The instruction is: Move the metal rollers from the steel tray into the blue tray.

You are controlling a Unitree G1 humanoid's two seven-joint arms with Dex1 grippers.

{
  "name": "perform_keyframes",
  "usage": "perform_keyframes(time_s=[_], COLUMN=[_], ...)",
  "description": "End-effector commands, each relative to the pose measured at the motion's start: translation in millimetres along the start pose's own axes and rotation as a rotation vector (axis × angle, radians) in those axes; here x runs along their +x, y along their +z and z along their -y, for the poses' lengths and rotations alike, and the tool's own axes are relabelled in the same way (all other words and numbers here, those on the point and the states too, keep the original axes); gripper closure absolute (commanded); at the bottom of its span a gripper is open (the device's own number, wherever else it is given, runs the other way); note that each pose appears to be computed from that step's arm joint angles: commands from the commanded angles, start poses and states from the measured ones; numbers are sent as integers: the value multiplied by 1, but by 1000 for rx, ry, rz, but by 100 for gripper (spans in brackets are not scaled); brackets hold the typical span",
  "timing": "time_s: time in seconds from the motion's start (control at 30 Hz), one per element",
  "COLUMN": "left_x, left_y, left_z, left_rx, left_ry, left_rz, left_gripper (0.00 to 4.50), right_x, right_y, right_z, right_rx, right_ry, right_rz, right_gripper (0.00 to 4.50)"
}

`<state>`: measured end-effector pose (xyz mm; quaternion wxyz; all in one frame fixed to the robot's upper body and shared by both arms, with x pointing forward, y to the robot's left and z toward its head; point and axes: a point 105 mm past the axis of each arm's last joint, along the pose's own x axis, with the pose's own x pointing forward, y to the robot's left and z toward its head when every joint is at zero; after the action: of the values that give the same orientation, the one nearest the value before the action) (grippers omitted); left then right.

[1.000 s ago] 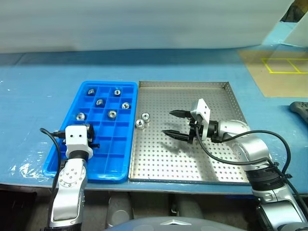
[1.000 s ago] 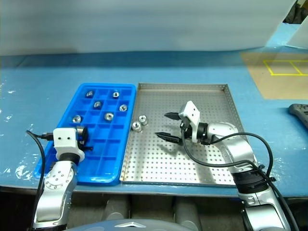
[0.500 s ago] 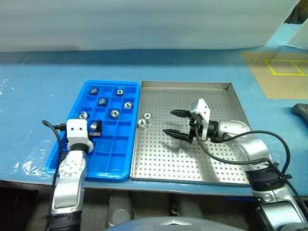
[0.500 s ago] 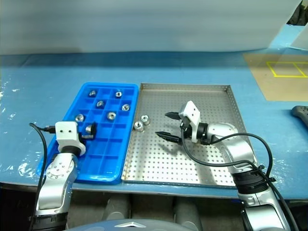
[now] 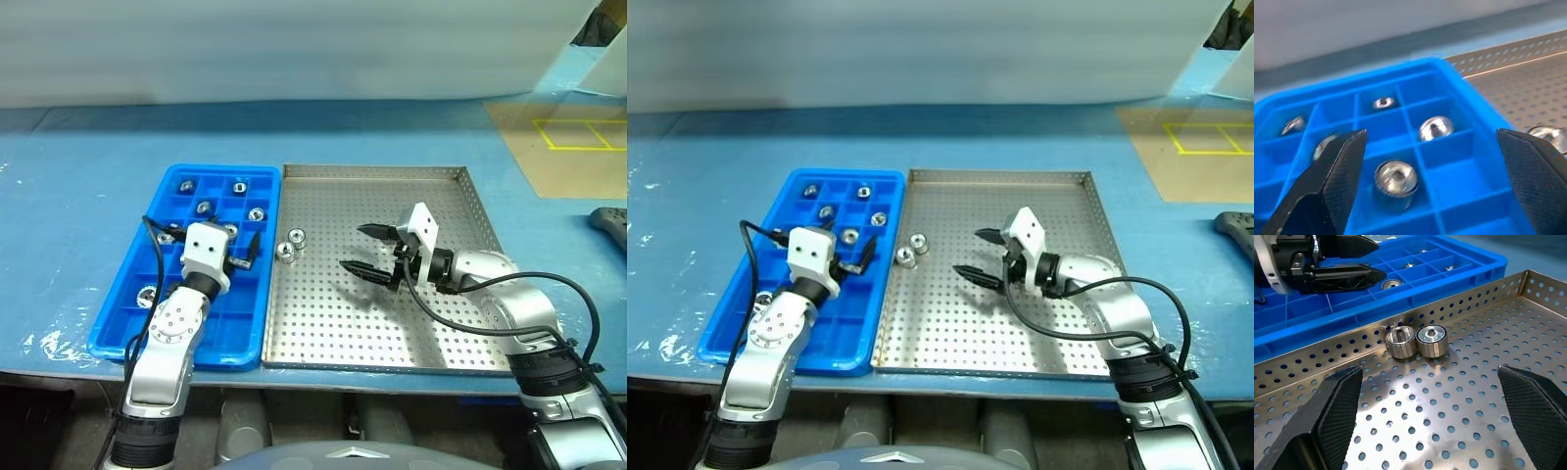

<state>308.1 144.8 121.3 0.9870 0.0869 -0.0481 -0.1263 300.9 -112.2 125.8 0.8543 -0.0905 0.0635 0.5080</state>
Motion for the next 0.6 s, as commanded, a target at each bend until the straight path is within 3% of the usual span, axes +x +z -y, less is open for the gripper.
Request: perform_keyframes(time_s=[0.03, 0.4, 0.6], left_x=[5, 25, 38], left_y=[18, 23, 28], left_z=[7, 39, 54], left_rx=[23, 36, 146], left_ry=[-70, -323, -449], left_rz=[86, 129, 127], left_gripper=[4, 4, 4], right_x=[-11, -33, -41], right_y=[16, 15, 13], right_z=[3, 9, 10], right_rx=[-51, -55, -53], right_ry=[-37, -146, -188], right_rz=[41, 25, 18], right_gripper=[0, 0, 0])
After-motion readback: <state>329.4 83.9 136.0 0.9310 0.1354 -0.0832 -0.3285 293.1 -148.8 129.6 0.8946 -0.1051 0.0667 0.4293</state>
